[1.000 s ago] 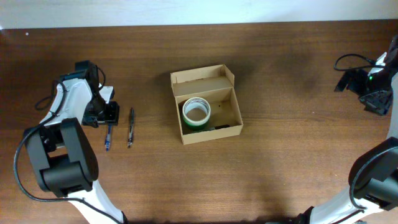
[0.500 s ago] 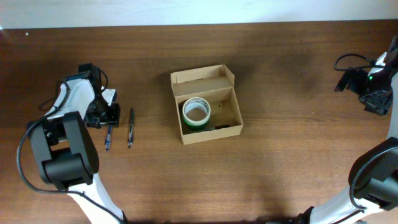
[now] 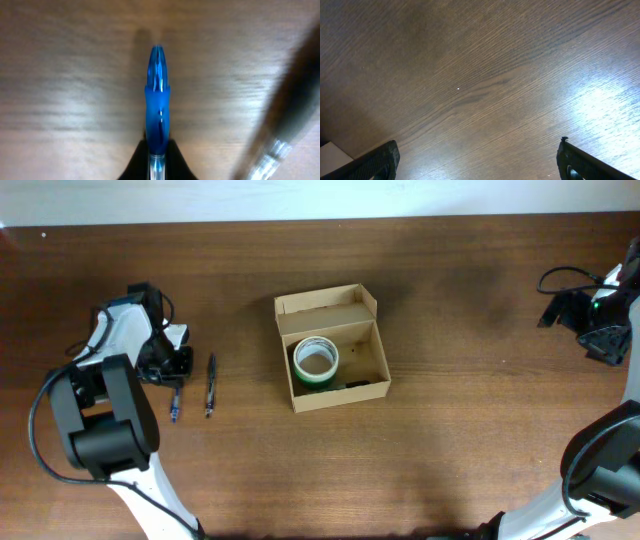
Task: Pack container
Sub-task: 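Return the left gripper to the blue pen and grasp it, then carry the blue pen into the box and release it with the left gripper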
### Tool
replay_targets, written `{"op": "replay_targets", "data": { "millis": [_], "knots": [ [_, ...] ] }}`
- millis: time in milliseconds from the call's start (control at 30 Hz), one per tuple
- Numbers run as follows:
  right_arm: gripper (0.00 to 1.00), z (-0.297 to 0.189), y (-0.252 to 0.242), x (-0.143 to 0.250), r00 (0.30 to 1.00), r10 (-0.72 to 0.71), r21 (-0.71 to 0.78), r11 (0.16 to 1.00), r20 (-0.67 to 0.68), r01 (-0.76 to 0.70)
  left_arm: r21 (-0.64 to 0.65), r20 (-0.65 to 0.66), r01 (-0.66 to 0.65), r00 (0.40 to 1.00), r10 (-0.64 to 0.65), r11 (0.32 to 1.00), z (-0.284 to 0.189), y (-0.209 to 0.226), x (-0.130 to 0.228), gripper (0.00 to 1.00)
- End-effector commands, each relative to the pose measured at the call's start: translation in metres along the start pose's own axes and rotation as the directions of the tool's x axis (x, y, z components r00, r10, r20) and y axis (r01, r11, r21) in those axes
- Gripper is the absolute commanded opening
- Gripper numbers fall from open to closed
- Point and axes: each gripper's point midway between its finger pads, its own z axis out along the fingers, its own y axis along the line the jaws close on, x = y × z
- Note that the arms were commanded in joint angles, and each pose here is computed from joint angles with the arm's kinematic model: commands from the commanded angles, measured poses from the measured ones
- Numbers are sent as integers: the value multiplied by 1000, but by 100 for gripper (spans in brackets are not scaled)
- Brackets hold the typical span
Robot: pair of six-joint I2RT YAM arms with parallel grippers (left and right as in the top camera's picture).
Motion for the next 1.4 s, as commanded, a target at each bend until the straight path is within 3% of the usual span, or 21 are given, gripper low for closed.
{"op": "replay_targets", "data": {
  "millis": [0,100,167,233,300,367,400,533,633,767,867,1133,1367],
  "knots": [
    [99,2,-1,0,1000,14,0,1000,-4,-14,80,92,-52,995,44,995,-38,-10,-30,1],
    [99,2,-1,0,1000,14,0,1000,-4,-14,148,238,-213,956,174,966,-109,-30,-56,2],
    [99,2,-1,0,1000,14,0,1000,-4,-14,153,350,-346,895,276,926,-158,-51,-66,2],
    [99,2,-1,0,1000,14,0,1000,-4,-14,89,486,-545,754,442,833,-220,-88,-68,2],
    [99,2,-1,0,1000,14,0,1000,-4,-14,14,542,-650,644,540,760,-252,-118,-64,2],
    [99,2,-1,0,1000,14,0,1000,-4,-14,-65,581,-761,497,644,646,-280,-162,-53,2],
    [99,2,-1,0,1000,14,0,1000,-4,-14,-103,590,-834,388,708,542,-288,-197,-41,2],
    [99,2,-1,0,1000,14,0,1000,-4,-14,-154,480,-954,154,864,256,-267,-283,1,2],
    [99,2,-1,0,1000,14,0,1000,-4,-14,-148,387,-976,90,918,158,-241,-317,17,2],
    [99,2,-1,0,1000,14,0,1000,-4,-14,-110,199,-992,37,979,60,-188,-339,33,2],
    [99,2,-1,0,1000,14,0,1000,-4,-14,-33,133,-999,38,990,42,-150,-343,38,1],
    [99,2,-1,0,1000,14,0,1000,-4,-14,45,82,-992,125,989,122,-95,-343,34,2],
    [99,2,-1,0,1000,14,0,1000,-4,-14,61,69,-983,179,981,175,-78,-342,34,2]
  ]
}}
